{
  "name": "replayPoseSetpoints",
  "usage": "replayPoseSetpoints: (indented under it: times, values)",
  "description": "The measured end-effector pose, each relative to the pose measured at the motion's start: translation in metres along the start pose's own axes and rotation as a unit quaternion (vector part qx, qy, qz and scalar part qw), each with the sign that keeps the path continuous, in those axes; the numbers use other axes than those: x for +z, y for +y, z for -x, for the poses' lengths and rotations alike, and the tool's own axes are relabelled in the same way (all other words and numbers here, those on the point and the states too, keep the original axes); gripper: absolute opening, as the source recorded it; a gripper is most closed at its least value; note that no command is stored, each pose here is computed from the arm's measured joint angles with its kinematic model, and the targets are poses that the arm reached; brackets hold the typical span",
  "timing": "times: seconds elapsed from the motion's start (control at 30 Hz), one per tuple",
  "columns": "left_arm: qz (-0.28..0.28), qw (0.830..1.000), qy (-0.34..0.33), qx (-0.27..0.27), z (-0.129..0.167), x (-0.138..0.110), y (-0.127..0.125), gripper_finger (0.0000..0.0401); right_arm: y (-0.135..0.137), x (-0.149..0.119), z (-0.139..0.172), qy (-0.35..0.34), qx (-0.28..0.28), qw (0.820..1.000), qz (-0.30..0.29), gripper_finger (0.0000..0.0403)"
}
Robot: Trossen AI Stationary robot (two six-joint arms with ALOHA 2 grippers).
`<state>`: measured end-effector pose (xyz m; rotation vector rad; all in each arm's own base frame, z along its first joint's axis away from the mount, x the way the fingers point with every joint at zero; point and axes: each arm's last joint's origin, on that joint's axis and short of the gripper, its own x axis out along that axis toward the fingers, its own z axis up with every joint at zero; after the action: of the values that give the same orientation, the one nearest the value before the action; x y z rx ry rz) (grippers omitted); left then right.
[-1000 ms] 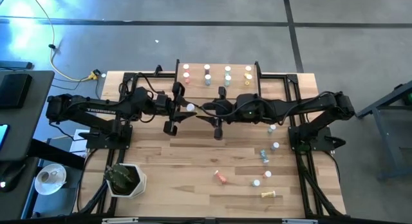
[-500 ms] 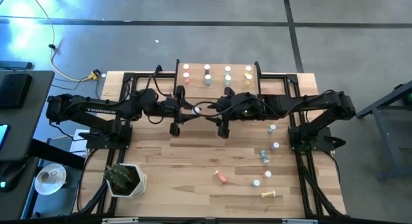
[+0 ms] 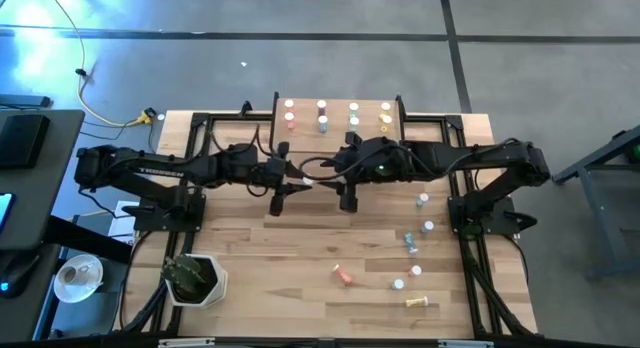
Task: Pick and place medicine bottles onto shelf by color
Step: Put the yellow pill bottle on the shelf aligned with the other yellow pill bottles
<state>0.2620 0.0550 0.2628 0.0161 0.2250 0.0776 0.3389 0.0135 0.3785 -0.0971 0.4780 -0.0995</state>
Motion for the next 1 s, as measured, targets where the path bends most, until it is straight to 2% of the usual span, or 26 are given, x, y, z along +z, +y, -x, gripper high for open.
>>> replayPoseSetpoints:
  times: [0.13,0.43,0.67,1.0]
  values:
    - [-0.005,1.0,0.014,-0.001,-0.014,-0.01,0.001,0.0099,-0.001,-0.006,-0.013,0.018,0.005,1.0,-0.01,0.0201]
    - [-0.008,1.0,-0.006,0.0,-0.031,-0.019,0.003,0.0099,-0.001,-0.017,-0.026,0.063,0.005,0.998,-0.01,0.0201]
    - [-0.013,0.999,-0.042,0.002,-0.032,-0.012,0.003,0.0099,-0.003,-0.019,-0.027,0.073,0.01,0.997,-0.03,0.0201]
    - [-0.019,0.999,-0.051,-0.001,-0.034,-0.001,0.003,0.0099,-0.005,-0.02,-0.03,0.072,0.009,0.997,-0.034,0.0201]
